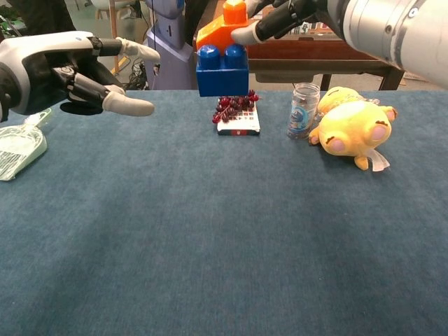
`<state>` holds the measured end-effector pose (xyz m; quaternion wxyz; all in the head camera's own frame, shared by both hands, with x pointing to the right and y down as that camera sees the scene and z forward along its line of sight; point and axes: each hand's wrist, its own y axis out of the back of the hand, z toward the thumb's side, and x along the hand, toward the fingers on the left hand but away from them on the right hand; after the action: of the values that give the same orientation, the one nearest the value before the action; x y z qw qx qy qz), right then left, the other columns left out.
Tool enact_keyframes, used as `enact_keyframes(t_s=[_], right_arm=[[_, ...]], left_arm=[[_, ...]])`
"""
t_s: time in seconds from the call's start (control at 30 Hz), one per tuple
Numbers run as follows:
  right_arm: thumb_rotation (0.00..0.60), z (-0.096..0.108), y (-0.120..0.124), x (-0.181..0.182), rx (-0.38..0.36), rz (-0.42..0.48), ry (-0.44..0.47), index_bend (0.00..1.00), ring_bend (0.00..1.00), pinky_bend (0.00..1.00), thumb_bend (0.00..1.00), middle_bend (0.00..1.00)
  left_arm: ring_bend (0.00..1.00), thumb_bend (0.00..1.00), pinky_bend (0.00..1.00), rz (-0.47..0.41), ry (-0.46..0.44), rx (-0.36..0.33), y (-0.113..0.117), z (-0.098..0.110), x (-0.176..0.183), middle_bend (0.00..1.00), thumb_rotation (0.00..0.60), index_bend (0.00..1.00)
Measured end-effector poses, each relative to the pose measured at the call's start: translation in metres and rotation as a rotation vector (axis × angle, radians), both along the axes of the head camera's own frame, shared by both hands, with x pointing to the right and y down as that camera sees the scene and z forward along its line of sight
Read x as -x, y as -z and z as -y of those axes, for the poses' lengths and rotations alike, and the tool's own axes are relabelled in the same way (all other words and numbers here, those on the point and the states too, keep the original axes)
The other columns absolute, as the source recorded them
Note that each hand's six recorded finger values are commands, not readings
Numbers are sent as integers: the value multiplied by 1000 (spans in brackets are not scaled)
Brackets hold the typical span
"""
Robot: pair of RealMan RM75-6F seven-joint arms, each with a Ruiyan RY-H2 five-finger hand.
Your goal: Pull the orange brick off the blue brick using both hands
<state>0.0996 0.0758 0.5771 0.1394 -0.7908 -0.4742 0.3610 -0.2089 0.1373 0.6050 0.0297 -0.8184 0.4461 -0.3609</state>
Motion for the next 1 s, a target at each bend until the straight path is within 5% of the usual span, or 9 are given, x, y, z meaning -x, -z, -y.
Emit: enact_keyframes(t_s=[0.47, 1.0], right_arm=[[600, -5, -3, 19, 16, 38, 19, 655, 36, 194, 294, 236], [600, -9, -3, 29, 32, 82, 22, 655, 36, 195, 293, 237]], left_arm=[[1000, 53, 1000, -52, 110, 54, -4, 6, -13, 1000, 600, 233], [1000, 53, 1000, -66, 134, 73, -13, 5, -30, 1000, 600, 258]])
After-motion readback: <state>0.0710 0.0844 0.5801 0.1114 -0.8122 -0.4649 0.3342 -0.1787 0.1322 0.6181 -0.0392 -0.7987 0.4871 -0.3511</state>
